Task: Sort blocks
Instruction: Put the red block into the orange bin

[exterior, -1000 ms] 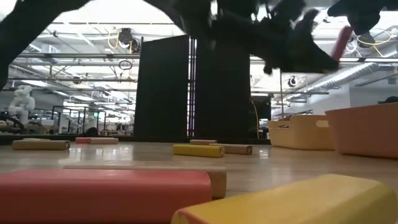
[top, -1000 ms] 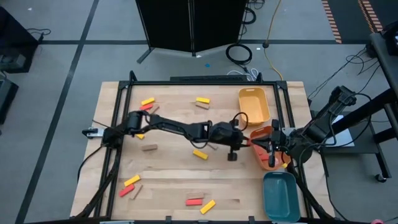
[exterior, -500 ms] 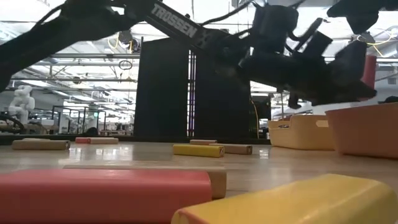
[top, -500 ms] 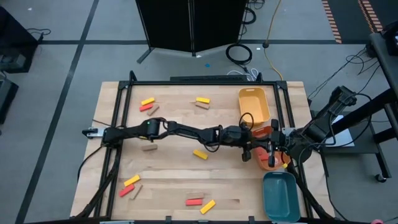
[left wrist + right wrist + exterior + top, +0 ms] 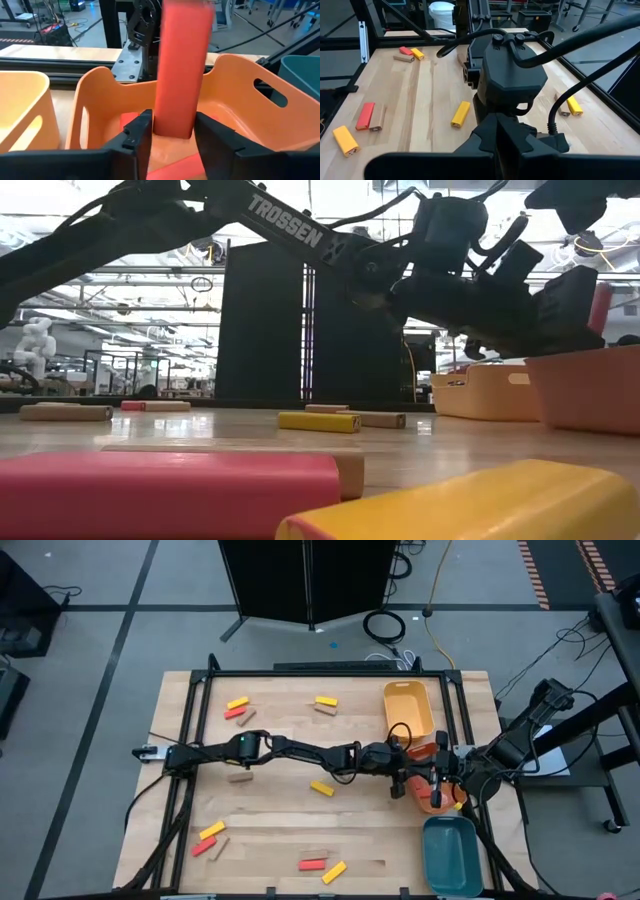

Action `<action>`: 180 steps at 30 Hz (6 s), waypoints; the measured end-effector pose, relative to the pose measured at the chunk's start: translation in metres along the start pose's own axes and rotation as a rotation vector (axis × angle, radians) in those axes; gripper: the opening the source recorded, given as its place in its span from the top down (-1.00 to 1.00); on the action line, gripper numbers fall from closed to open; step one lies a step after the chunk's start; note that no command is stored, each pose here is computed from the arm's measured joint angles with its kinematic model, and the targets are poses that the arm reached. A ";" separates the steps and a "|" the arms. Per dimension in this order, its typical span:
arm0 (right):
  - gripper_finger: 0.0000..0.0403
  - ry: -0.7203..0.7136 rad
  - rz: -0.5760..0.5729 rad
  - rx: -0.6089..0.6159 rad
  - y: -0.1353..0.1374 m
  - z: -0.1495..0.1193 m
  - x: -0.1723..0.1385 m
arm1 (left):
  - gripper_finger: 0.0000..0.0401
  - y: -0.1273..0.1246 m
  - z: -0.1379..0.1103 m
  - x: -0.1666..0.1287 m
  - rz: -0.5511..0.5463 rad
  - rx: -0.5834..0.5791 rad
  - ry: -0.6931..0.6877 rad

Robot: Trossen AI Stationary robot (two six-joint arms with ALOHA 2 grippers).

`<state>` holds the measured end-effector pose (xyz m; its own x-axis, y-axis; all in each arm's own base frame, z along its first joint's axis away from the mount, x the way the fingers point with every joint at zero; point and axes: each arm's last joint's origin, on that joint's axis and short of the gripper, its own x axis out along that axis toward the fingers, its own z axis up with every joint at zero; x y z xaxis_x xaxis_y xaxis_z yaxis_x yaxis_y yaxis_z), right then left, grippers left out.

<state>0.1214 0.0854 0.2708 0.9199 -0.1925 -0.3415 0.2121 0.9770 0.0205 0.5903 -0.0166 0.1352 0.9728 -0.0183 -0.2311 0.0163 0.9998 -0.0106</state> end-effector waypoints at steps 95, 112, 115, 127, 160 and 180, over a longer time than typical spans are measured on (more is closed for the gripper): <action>1.00 0.644 0.329 0.055 0.218 -0.008 0.101 | 0.06 -0.287 -0.075 -0.273 0.160 0.061 0.632; 1.00 0.649 0.313 0.094 0.218 -0.008 0.101 | 0.06 -0.287 -0.079 -0.279 0.154 -0.018 0.692; 1.00 0.649 0.313 0.094 0.218 -0.008 0.101 | 0.06 -0.285 -0.083 -0.286 0.195 -0.029 0.751; 1.00 0.649 0.313 0.095 0.218 -0.008 0.101 | 0.06 -0.288 -0.065 -0.326 0.197 0.003 0.829; 1.00 0.307 0.351 -0.105 0.222 0.017 0.119 | 0.06 -0.300 -0.093 -0.306 0.238 -0.003 0.675; 1.00 0.426 0.393 -0.103 0.221 0.010 0.107 | 0.61 -0.290 -0.093 -0.293 0.202 -0.086 0.705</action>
<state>0.2704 0.2800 0.2478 0.7048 0.2184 -0.6750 -0.1703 0.9757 0.1379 0.2791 -0.3021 0.1156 0.5750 0.1372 -0.8065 -0.1934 0.9807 0.0290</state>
